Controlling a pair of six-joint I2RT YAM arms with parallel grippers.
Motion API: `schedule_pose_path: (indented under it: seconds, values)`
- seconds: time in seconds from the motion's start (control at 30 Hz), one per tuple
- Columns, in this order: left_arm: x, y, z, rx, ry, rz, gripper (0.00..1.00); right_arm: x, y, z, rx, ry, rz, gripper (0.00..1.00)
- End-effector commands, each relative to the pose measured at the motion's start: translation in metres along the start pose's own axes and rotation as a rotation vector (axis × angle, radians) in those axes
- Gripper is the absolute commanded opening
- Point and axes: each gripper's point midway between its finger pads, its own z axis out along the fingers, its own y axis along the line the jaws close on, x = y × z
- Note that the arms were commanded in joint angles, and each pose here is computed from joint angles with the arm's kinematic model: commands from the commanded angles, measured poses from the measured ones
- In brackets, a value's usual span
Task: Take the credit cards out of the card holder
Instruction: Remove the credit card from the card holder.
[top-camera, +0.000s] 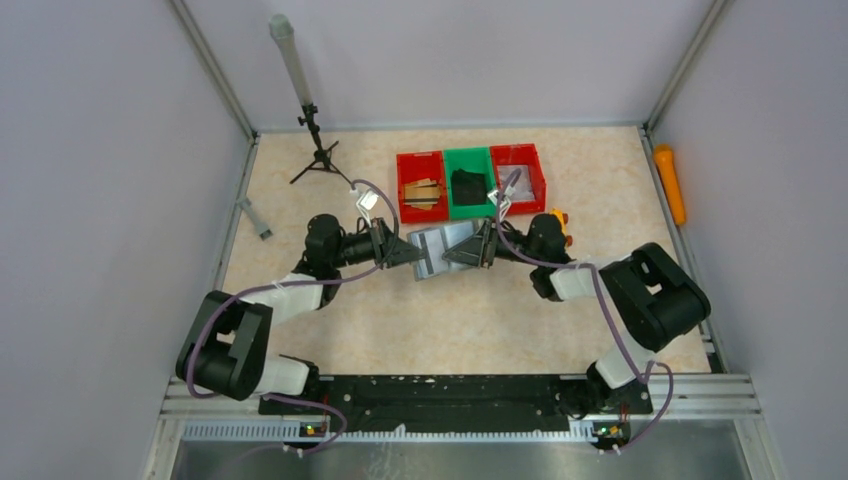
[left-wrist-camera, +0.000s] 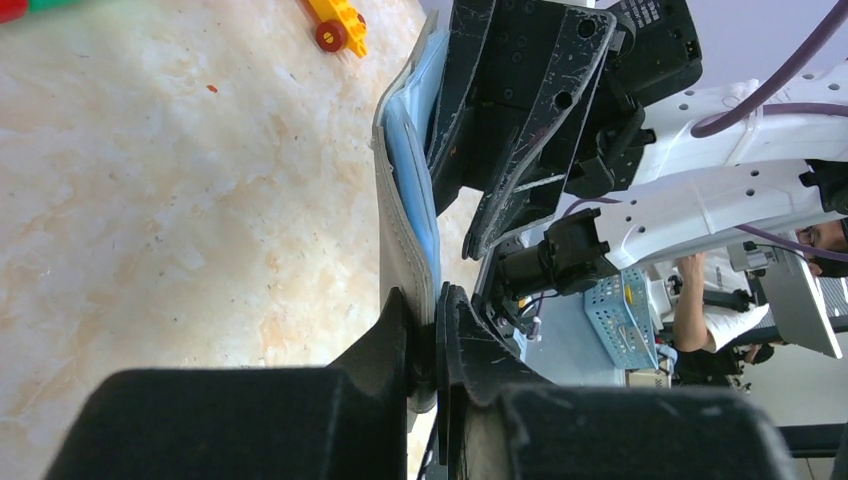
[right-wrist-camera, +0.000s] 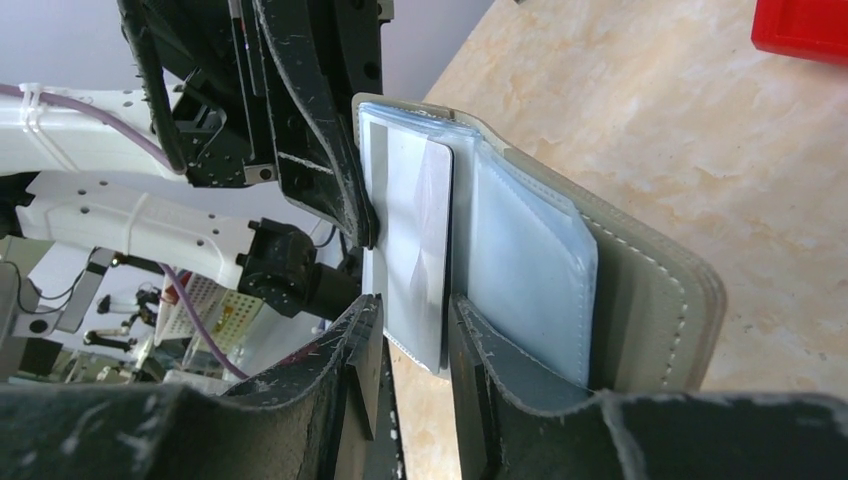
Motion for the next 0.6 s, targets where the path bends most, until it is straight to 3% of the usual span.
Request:
schedule_pose_path:
  seconds: [0.0,0.23,0.57]
  values:
    - [-0.004,-0.029,0.007,0.112,0.028,0.102,0.05,0.006,0.023,0.002,-0.110,0.026,-0.028,0.32]
    - [0.000,-0.027,0.012,0.100,0.049,0.102,0.03,0.004,0.040,-0.001,-0.193,0.015,-0.031,0.19]
    - [0.004,-0.014,0.020,0.045,0.071,0.085,0.10,0.004,0.041,-0.001,-0.207,0.016,-0.021,0.17]
